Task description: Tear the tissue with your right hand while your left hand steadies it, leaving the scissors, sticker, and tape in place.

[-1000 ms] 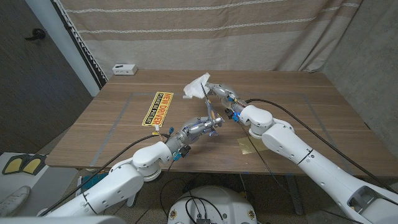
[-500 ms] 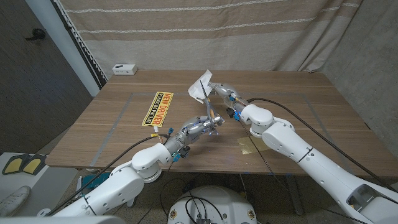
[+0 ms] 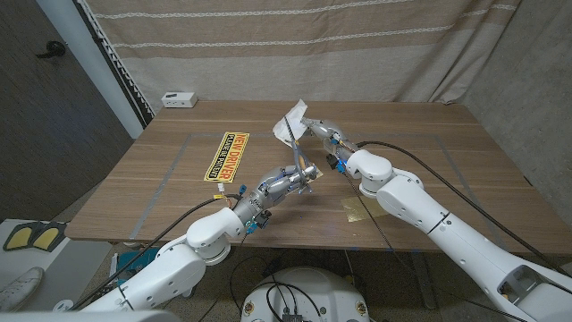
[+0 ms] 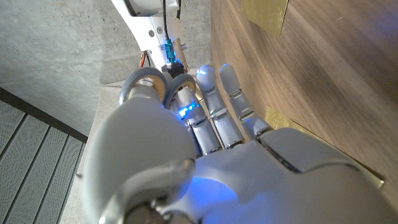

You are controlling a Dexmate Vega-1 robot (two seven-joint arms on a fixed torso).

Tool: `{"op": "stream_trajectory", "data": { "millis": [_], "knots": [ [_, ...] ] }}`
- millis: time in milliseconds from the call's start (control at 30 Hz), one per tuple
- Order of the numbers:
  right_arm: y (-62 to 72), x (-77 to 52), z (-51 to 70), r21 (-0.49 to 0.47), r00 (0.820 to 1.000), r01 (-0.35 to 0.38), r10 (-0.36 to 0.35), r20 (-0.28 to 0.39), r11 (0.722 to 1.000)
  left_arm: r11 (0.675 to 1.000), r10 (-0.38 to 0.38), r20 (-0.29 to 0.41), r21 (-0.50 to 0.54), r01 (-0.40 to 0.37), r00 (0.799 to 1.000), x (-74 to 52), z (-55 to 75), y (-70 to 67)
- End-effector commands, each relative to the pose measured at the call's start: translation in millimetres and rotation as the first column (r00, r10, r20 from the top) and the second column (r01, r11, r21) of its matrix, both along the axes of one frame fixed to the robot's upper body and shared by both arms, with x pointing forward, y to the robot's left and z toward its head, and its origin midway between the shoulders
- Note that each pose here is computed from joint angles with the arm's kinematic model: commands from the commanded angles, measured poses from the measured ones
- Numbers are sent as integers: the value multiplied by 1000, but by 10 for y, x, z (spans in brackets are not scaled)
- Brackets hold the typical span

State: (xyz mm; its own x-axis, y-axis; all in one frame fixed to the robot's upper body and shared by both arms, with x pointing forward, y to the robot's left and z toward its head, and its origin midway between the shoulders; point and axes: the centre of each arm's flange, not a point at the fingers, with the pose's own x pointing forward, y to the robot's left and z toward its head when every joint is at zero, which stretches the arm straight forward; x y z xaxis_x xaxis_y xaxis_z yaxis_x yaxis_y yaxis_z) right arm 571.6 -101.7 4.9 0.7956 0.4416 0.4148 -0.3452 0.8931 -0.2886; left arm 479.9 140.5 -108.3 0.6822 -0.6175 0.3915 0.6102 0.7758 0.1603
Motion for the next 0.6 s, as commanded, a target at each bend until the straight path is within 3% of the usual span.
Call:
{"op": "stream_trajectory", "data": {
  "millis": [33, 333, 600],
  "knots": [
    [-19, -41, 27, 5, 1000, 1, -1, 10, 1000, 999, 28, 8, -16, -28, 1000, -46, -14, 61],
    [9, -74, 22, 15, 1000, -5, 5, 12, 1000, 998, 57, 19, -37, -56, 998, -84, -15, 148],
    [41, -67, 23, 10, 999, -48, 48, 21, 999, 991, 130, 17, -31, -130, 991, -96, -19, 265]
  ]
}}
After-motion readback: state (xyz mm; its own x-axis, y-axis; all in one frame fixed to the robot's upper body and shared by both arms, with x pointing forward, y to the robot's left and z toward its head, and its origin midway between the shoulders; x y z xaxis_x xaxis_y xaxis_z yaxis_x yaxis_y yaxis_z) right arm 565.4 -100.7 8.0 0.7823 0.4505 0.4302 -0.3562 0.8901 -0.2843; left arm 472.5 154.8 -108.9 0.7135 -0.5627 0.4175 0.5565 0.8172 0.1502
